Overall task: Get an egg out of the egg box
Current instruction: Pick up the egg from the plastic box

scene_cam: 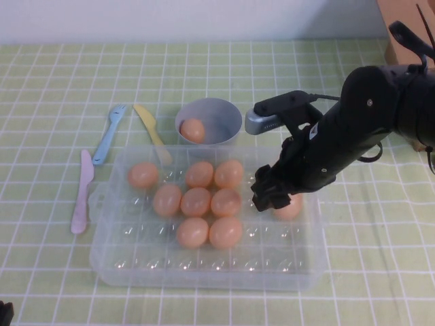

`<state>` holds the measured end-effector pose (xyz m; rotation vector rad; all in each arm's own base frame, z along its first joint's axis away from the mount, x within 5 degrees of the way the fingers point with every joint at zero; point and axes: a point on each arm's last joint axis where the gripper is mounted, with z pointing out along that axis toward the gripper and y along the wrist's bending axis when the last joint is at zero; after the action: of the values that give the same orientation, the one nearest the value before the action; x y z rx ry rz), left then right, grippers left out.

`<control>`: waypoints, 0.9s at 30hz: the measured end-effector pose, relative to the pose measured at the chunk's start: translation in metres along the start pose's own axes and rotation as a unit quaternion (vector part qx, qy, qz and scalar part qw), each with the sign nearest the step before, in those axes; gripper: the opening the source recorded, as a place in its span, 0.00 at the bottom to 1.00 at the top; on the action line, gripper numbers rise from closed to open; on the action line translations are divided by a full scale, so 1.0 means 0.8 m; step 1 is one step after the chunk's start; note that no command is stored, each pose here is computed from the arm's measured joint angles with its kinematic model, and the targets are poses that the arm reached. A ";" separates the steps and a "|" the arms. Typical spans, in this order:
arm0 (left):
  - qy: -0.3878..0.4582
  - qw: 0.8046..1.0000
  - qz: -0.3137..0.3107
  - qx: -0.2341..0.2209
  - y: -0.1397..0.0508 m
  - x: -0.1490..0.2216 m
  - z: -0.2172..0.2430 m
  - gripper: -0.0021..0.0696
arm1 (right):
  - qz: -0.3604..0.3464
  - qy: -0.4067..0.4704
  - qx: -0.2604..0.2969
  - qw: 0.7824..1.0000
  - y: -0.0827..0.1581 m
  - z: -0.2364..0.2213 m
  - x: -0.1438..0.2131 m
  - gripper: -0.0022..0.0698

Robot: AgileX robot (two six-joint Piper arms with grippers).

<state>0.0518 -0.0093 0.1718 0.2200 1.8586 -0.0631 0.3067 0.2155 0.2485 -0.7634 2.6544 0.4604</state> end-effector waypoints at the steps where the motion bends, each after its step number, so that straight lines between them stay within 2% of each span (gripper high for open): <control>1: 0.000 1.000 0.000 0.000 0.000 0.000 0.000 0.03 | -0.013 0.006 0.005 1.000 -0.001 0.001 0.000 0.71; 7: 0.000 1.000 0.000 0.000 0.000 0.000 0.000 0.03 | -0.177 0.031 0.011 0.984 -0.003 -0.002 0.002 0.72; 10: 0.000 1.000 0.000 0.000 0.000 0.000 0.000 0.03 | -0.228 0.033 0.010 0.973 -0.004 0.000 0.001 0.72; 24: 0.000 1.000 0.000 0.000 0.000 0.000 0.000 0.03 | -0.256 0.049 0.027 0.965 -0.017 0.037 0.000 0.72; 27: 0.000 1.000 0.000 0.000 0.000 0.000 0.000 0.03 | -0.237 0.042 0.031 0.970 -0.017 0.037 -0.002 0.72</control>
<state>0.0518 -0.0093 0.1718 0.2200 1.8586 -0.0631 0.3221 0.2169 0.2196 -1.3719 2.4266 0.2172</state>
